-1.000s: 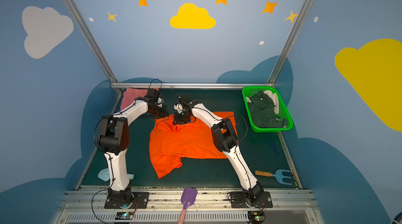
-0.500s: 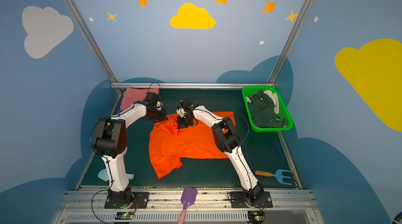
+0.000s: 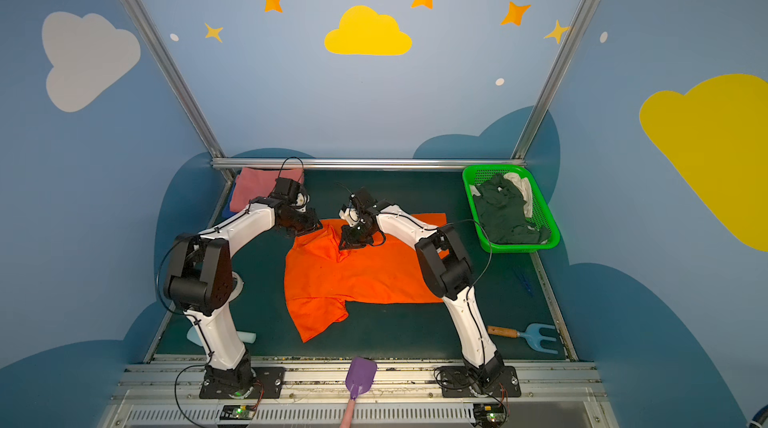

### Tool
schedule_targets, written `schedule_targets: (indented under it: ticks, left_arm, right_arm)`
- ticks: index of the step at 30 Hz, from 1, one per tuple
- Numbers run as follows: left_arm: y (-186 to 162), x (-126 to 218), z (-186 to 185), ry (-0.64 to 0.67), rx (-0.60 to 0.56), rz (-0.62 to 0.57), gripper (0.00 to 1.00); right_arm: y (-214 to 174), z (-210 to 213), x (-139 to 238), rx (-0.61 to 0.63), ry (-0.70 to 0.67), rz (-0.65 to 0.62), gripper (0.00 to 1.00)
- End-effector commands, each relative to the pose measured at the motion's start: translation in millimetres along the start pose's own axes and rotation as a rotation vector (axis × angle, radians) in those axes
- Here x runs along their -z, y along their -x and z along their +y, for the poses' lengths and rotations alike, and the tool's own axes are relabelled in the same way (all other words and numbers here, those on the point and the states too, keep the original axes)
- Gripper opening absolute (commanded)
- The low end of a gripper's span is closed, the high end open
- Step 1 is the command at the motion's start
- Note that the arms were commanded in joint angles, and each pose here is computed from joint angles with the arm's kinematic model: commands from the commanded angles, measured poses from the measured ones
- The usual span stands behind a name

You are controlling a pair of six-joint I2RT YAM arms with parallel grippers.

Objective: Fold and stack the t-shirts

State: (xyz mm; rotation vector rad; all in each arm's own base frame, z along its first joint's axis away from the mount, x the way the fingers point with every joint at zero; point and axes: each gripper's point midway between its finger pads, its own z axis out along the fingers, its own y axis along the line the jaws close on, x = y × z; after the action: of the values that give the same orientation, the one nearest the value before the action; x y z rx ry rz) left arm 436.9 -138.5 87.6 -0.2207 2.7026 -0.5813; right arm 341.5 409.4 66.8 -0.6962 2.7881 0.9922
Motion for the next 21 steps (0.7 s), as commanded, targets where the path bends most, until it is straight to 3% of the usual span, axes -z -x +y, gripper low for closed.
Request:
schedule_targets:
  ticks: [1,7,15,21]
  left_arm:
    - [-4,6,-18,-0.022,-0.038,-0.008,0.38]
    - [-21,2,-31,-0.026,-0.078,0.024,0.54]
    - [-45,14,-32,-0.028,-0.082,0.051,0.48]
    - [-74,20,-22,-0.017,-0.062,0.104,0.43]
  right_arm:
    - [-5,11,13,0.023,0.002,-0.012,0.22]
    - [-26,3,14,0.014,-0.035,0.022,0.24]
    - [-30,-8,24,-0.021,-0.102,-0.022,0.39]
    - [-23,1,23,-0.017,-0.089,-0.048,0.42]
